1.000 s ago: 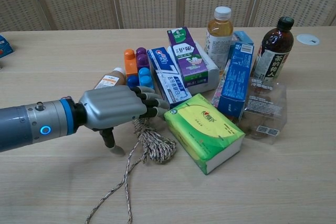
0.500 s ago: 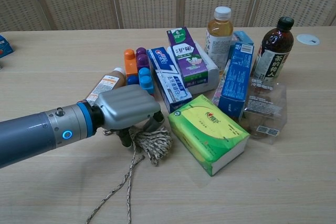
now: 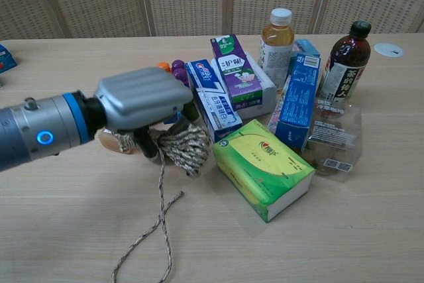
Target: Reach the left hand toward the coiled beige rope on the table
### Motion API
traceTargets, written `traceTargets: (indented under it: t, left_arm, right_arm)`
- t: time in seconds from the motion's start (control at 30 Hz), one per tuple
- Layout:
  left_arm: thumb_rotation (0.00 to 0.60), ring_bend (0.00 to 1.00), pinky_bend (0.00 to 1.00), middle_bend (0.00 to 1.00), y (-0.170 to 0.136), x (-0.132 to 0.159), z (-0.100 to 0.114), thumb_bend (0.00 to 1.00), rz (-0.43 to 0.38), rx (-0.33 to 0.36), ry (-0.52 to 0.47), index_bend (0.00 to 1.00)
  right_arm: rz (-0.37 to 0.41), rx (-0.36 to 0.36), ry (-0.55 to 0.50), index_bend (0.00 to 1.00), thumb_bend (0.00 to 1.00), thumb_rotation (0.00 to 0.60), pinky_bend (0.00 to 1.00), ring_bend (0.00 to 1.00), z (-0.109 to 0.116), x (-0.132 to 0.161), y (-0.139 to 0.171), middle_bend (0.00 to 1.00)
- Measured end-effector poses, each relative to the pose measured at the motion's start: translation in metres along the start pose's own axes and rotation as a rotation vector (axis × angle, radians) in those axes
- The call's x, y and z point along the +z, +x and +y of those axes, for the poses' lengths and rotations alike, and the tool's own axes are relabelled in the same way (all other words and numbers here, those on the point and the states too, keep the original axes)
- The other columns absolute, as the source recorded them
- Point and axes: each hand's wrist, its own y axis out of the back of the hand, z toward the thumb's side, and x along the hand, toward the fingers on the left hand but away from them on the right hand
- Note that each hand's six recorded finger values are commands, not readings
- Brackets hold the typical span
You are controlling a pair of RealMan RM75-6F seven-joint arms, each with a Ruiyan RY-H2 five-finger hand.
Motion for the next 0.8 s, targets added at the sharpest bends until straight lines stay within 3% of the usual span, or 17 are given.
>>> traceTargets:
  t: [0.5, 0.7, 0.8]
  left_arm:
    - [0.6, 0.81, 0.83, 0.72, -0.033, -0.036, 0.153, 0.24, 0.103, 0.265, 0.114, 0.74]
    - [0.6, 0.8, 0.83, 0.72, -0.042, -0.044, 0.192, 0.24, 0.148, 0.334, 0.142, 0.74]
    - [0.6, 0.8, 0.83, 0.72, -0.046, -0.046, 0.2, 0.24, 0.163, 0.343, 0.158, 0.74]
  right_arm:
    - [0.004, 0.001, 0.003, 0.0, 0.0, 0.6, 0.0, 0.0, 0.0, 0.003, 0.002, 0.0]
    - [0.006, 0.004, 0.003, 0.0, 0.0, 0.6, 0.0, 0.0, -0.001, 0.003, 0.002, 0.0]
    - [0.008, 0.006, 0.004, 0.0, 0.0, 0.6, 0.0, 0.0, -0.001, 0.004, 0.002, 0.0]
